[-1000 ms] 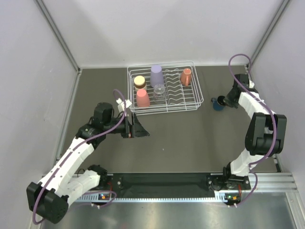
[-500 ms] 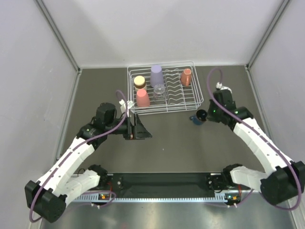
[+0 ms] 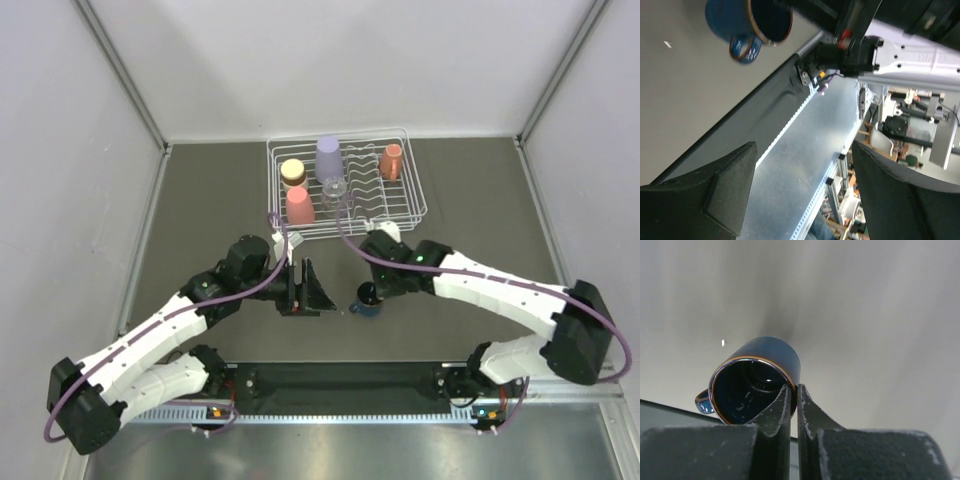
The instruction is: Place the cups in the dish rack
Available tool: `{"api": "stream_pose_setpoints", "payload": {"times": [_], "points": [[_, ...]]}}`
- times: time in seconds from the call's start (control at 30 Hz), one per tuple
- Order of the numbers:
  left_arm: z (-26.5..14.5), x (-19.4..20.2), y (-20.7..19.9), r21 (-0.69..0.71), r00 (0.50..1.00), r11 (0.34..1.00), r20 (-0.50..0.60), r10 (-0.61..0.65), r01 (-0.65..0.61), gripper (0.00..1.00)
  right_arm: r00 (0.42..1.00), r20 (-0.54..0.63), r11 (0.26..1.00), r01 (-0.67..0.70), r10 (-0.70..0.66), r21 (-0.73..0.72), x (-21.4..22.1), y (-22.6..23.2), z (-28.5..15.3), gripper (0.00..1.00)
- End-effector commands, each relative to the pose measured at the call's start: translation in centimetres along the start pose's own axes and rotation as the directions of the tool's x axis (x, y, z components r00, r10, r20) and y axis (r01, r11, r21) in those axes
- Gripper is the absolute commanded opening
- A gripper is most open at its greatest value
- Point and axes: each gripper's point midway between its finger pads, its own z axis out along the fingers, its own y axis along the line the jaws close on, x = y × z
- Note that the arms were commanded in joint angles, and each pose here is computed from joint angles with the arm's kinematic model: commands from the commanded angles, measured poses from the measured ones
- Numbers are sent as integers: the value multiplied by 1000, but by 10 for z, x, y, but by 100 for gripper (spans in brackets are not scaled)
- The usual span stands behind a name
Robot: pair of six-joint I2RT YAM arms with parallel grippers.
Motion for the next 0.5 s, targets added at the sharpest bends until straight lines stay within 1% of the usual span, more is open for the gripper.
{"api": "stream_pose_setpoints", "payload": {"times": [0.0, 0.1, 0.27, 0.3, 0.33, 0.47], "points": [[-2, -10, -1, -8, 997, 1000, 78, 1, -1, 81, 998, 64, 1000, -15, 15, -4, -15, 29, -6, 2], [-2, -9, 9, -47, 996, 999, 88, -8, 12, 76, 998, 62, 1000, 7, -5, -27, -11, 46, -2, 3], [1, -9, 20, -82, 996, 996, 93, -19, 27, 73, 998, 58, 999, 23, -21, -27, -4, 55, 7, 7], [2, -10, 22, -90, 995, 996, 96, -20, 28, 72, 998, 61, 999, 21, -19, -33, -3, 55, 6, 10], [3, -11, 23, -94, 995, 995, 97, -16, 26, 71, 998, 67, 999, 17, -14, -38, -3, 55, 6, 17], [9, -13, 33, -133, 995, 991, 93, -21, 33, 68, 997, 76, 999, 8, -5, -46, 1, 51, 5, 28]]}}
